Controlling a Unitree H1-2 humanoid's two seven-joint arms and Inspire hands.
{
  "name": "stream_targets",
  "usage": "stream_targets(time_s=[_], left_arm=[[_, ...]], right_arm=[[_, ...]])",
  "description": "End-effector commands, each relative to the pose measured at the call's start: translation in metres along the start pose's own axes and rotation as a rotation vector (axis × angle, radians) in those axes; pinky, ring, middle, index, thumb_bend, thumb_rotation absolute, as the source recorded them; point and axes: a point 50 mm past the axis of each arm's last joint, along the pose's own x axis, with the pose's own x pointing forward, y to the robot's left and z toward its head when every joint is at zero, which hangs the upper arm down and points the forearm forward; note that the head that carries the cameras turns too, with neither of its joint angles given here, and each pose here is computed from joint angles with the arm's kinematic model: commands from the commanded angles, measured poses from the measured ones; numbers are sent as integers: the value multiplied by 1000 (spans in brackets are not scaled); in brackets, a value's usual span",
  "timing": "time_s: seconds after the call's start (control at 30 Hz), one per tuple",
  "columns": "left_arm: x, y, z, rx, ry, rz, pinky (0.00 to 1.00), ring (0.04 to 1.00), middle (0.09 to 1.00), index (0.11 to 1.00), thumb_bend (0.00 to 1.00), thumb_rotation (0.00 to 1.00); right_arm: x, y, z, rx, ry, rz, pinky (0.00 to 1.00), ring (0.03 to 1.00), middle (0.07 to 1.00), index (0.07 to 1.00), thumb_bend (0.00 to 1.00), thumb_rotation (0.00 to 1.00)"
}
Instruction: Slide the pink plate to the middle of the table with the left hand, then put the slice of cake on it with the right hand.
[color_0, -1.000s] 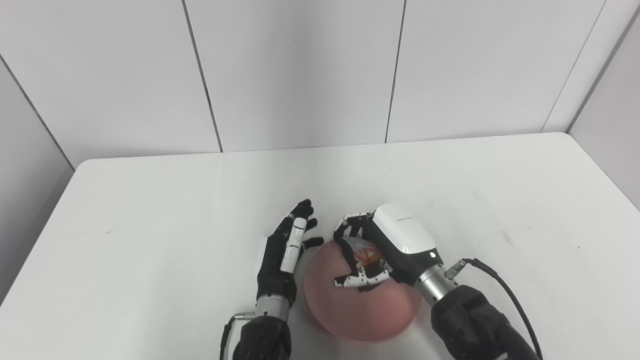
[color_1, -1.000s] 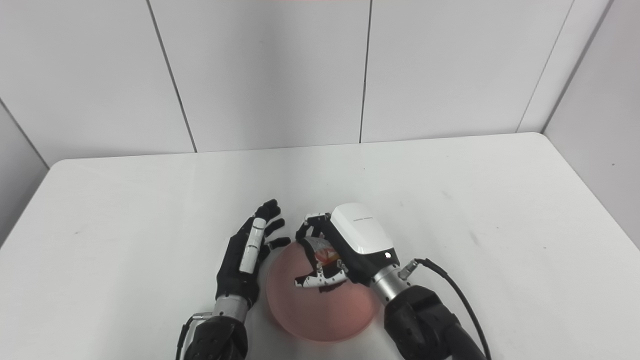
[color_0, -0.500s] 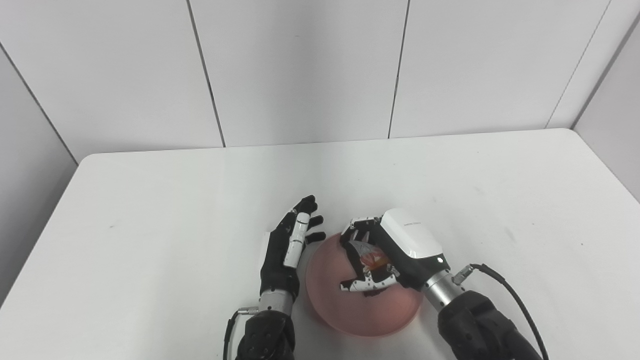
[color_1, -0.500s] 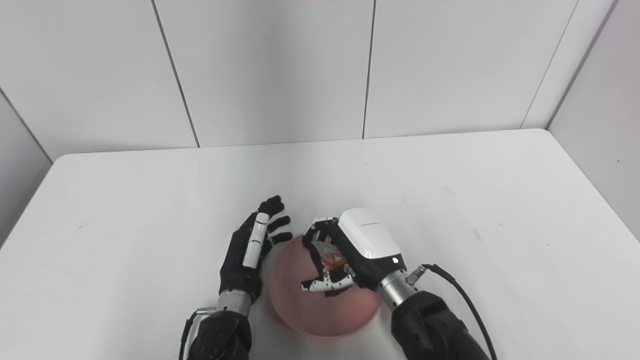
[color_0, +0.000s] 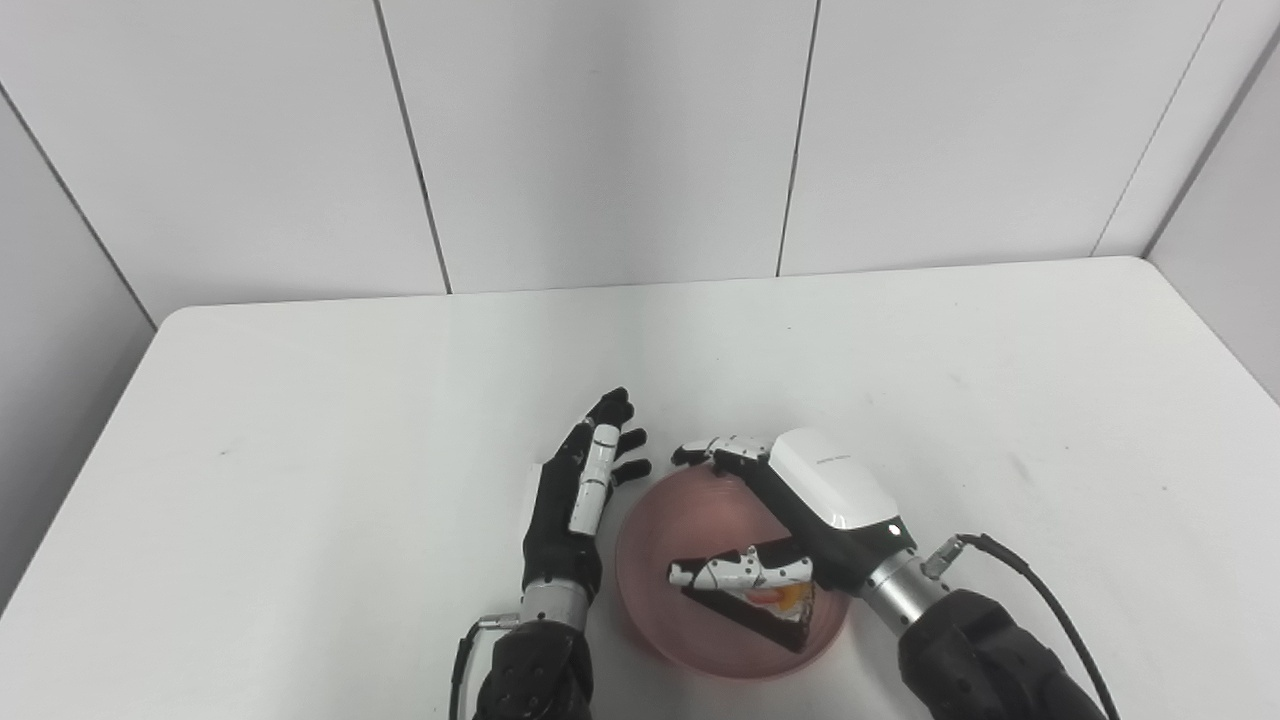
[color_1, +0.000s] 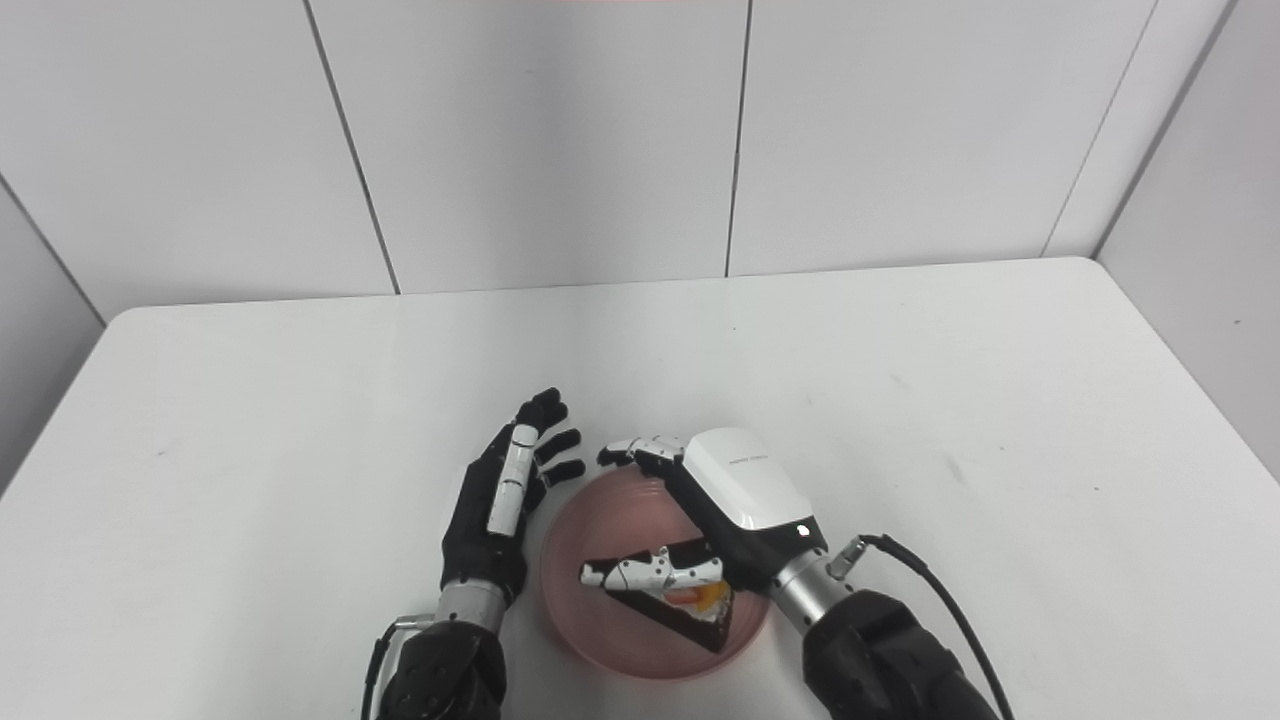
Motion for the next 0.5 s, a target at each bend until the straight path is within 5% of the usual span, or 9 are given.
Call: stream_targets(time_s=[0.0,0.3,0.47], left_arm=[[-7,-32,-7,-87,44,-11,746,800,870,824,719,856],[-8,-32,-3,-87,30,4,709,803,856,785,677,836],[-11,-28,-3,-77,2,-2,573,811,880,792,679,841]], right_arm=[[1,-14,7,-1,-29,-59,627,753,828,800,864,1000],[-3,-16,8,51,-28,-159,646,786,860,843,862,1000],[-8,-19,11,149,-18,-271,651,782,847,839,854,1000]])
